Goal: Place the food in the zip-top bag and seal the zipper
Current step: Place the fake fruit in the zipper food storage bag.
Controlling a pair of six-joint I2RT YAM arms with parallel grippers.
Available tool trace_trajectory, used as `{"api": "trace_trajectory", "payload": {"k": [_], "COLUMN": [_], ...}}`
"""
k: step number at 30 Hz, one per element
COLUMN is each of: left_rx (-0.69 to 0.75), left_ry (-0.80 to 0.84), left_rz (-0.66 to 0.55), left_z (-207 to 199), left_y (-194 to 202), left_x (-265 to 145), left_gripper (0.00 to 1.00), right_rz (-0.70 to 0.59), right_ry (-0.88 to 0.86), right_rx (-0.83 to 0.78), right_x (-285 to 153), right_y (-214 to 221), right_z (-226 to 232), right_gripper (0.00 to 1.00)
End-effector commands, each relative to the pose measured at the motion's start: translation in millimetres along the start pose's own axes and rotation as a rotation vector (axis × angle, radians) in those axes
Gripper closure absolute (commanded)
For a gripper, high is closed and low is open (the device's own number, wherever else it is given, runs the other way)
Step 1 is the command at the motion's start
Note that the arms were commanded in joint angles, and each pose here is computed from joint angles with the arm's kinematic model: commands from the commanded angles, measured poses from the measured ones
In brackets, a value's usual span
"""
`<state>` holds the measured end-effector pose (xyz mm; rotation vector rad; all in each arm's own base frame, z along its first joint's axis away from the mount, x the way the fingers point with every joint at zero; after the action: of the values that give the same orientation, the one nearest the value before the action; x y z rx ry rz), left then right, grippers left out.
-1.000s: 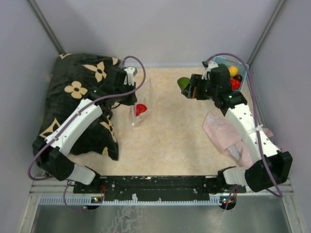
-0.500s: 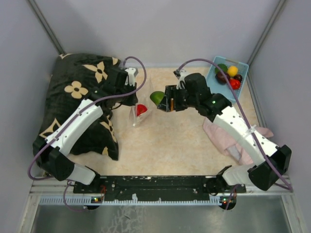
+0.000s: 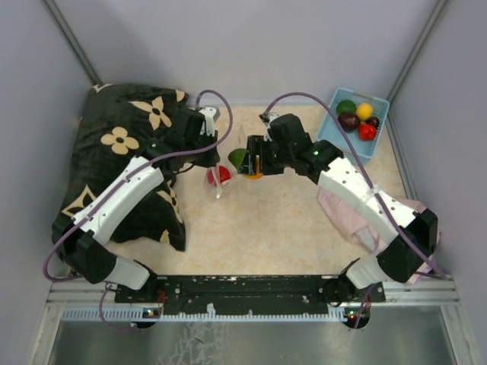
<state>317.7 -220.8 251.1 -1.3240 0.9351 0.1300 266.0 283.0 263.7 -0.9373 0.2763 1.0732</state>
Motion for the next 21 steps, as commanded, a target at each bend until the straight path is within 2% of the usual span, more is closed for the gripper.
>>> {"api": "trace_trajectory", "payload": {"k": [1, 4, 14, 21], "left_rx": [-0.012, -0.009, 0.036, 0.038], "left_ry": [0.021, 0.05, 0.09, 0.118], "left_rz": [-0.044, -0.049, -0.001, 0.002], "left_z": [-8, -17, -41, -47], "left_y": [-6, -5, 7, 8], "left_x": [-3, -3, 10, 10], "left_gripper": [1.0, 1.0, 1.0, 1.0], "right_rz": [-0.092, -0.113, -0.064, -0.055], "right_ry": [0.066, 0.122, 0.054, 0.064], "right_rx": [0.011, 0.017, 0.013, 0.02], "right_x": [-6, -5, 11, 23], "right_y": [-22, -27, -26, -25], "right_z": [3, -5, 9, 5], "right_gripper": [0.85, 0.85, 0.84, 0.78]}}
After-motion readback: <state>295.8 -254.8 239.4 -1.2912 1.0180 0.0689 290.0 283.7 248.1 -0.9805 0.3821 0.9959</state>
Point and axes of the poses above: each gripper's point midway between its finger pads, its own x axis out along the fingers, its own z axis along the line the jaws close on, y = z × x, the point moved 2 cm from there along -x, back along the fingers, and after that the axes turned 11 degrees about x, right-handed, at the moved point
